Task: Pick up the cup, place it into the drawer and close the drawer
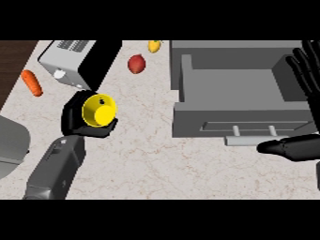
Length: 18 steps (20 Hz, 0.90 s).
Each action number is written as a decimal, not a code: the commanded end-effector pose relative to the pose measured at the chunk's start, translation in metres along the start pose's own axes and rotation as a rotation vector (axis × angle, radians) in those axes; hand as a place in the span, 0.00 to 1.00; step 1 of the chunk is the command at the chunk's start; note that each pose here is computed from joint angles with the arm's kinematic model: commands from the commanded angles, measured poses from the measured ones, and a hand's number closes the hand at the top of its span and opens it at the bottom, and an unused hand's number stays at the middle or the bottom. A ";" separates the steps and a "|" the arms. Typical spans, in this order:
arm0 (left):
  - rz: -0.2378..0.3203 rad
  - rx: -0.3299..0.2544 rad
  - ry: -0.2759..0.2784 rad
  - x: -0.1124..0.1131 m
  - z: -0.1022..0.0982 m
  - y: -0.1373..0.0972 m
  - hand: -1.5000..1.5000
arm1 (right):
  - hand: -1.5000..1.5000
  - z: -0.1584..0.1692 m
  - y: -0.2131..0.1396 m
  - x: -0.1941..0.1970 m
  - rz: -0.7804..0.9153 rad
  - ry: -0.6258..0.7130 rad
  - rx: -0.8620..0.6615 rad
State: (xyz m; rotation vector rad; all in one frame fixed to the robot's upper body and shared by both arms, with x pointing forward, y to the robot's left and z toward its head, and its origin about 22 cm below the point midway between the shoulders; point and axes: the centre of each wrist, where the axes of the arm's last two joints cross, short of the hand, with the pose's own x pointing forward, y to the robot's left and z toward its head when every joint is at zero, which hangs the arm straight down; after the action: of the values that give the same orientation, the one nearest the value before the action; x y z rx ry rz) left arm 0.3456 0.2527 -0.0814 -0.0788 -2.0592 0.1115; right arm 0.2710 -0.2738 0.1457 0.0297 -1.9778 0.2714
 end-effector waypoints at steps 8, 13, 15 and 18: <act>0.087 -0.228 -0.102 0.071 -0.109 -0.110 1.00 | 0.00 -0.002 0.005 -0.003 0.010 0.006 -0.032; 0.051 -0.251 -0.082 0.124 -0.159 -0.160 1.00 | 0.00 0.008 0.003 -0.003 0.014 0.001 -0.010; 0.017 -0.259 -0.107 0.141 -0.170 -0.178 1.00 | 0.00 0.009 0.004 0.004 0.004 -0.011 -0.011; 0.004 -0.262 -0.076 0.147 -0.178 -0.198 1.00 | 0.00 0.007 0.011 -0.016 0.010 -0.023 -0.020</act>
State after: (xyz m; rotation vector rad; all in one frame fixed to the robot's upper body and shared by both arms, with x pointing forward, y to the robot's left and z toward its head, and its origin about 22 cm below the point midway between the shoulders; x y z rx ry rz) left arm 0.4279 0.1021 0.1254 -0.2607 -2.1498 -0.1336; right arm 0.2720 -0.2721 0.1399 0.0037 -1.9867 0.2598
